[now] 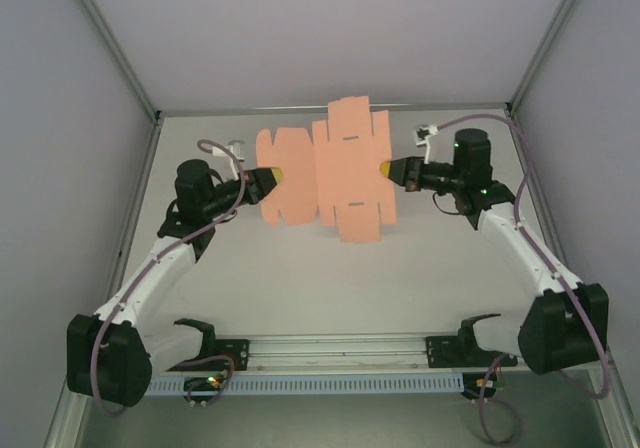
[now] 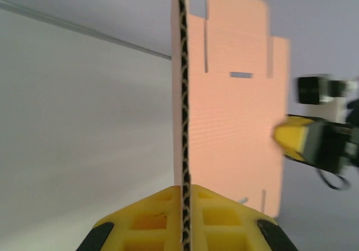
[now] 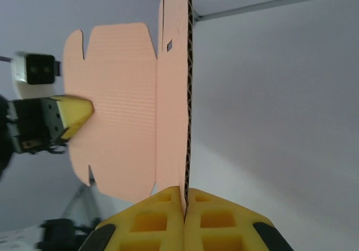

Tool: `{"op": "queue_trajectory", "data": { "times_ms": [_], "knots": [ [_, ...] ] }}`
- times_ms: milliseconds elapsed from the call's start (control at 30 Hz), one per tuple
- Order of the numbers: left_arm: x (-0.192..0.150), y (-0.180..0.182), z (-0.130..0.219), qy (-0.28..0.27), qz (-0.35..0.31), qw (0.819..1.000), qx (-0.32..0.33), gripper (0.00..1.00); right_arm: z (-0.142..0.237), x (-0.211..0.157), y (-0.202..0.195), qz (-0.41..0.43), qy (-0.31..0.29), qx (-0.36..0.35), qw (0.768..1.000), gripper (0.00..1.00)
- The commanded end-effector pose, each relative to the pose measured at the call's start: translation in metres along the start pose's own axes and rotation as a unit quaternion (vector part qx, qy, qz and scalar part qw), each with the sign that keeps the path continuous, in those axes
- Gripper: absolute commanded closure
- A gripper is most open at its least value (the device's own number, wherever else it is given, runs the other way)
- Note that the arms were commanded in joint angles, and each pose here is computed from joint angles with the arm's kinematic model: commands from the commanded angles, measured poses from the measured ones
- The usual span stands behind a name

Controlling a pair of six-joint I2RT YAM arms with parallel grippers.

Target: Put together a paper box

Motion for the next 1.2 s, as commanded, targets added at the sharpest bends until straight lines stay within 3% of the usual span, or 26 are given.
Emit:
{"op": "queue_trajectory", "data": {
  "times_ms": [0,233,433,533,600,633,767,867,1033,1167],
  "knots": [
    [-0.011,-0.001,-0.008,0.017,-0.015,1.000,-0.007,1.00,0.000,-0.025,-0.006,0.068,0.072,-0.180,0.979,0.96],
    [-0.030,0.014,-0.024,0.035,0.002,0.999,0.023,1.00,-0.027,-0.018,-0.005,0.191,0.130,-0.394,0.890,0.97],
    [-0.052,0.037,-0.026,0.033,0.035,0.996,0.069,1.00,-0.050,-0.011,-0.014,0.257,0.140,-0.474,0.830,0.97],
    [-0.072,0.048,-0.027,0.038,0.056,0.994,0.086,0.93,-0.060,-0.007,-0.014,0.283,0.136,-0.476,0.822,0.97],
    [-0.084,0.058,-0.027,0.039,0.074,0.992,0.095,0.74,-0.068,-0.008,-0.014,0.324,0.137,-0.459,0.816,0.97],
    [-0.091,0.063,-0.027,0.042,0.084,0.990,0.103,0.70,-0.073,-0.008,-0.013,0.349,0.133,-0.451,0.811,0.96],
    [-0.114,0.084,-0.021,0.053,0.121,0.981,0.146,0.39,-0.094,-0.019,-0.011,0.496,0.155,-0.407,0.751,0.95],
    [-0.123,0.093,-0.015,0.064,0.130,0.973,0.182,0.02,-0.107,-0.030,-0.015,0.554,0.180,-0.365,0.727,0.94],
    [-0.117,0.089,-0.001,0.072,0.110,0.961,0.243,0.00,-0.124,-0.044,-0.025,0.634,0.166,-0.322,0.683,0.94],
    [-0.093,0.073,0.005,0.063,0.074,0.962,0.256,0.00,-0.139,-0.050,-0.034,0.690,0.117,-0.313,0.642,0.94]
  ]
}}
Point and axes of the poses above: each hand's point on the last joint's axis, 136 mm out from that joint toward the fingers, its own z axis back along the fingers, its own y axis along the line the jaws close on, x = y × z, the point moved 8 cm from there along z, back along the fingers, and after that the axes turned 3 degrees about -z, right-handed, at the moved point
